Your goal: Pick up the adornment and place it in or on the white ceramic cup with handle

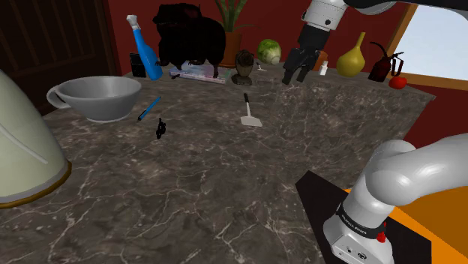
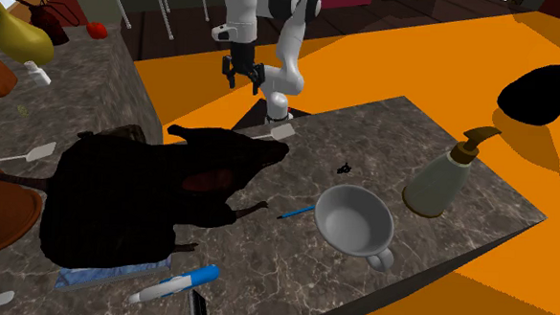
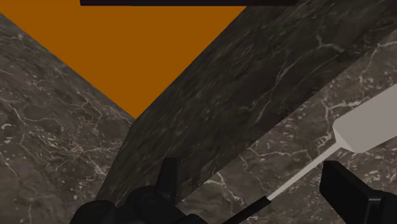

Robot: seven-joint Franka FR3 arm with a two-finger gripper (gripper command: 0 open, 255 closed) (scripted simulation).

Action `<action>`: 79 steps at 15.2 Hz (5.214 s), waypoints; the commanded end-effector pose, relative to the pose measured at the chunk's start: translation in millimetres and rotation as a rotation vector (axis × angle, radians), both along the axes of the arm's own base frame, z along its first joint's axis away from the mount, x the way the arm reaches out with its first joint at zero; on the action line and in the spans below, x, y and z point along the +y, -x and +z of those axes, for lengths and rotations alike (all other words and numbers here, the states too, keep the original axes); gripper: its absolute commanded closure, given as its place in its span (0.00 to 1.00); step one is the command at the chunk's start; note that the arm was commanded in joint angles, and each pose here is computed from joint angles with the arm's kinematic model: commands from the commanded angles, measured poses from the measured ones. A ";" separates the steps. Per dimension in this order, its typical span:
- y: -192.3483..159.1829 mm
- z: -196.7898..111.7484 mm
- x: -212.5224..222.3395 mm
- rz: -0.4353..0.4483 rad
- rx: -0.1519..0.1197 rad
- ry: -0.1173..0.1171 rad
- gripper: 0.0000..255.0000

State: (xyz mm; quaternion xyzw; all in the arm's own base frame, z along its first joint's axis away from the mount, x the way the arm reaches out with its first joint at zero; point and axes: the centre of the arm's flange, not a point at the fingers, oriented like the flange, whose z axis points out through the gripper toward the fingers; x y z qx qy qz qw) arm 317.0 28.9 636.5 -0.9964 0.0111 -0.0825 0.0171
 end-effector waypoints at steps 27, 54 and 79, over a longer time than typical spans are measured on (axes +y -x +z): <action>-74.6 -75.2 261.9 0.572 -0.263 -0.245 0.00; -84.0 -114.0 336.3 0.683 -0.314 -0.293 1.00; -83.9 -3.1 336.3 0.683 -0.314 -0.293 1.00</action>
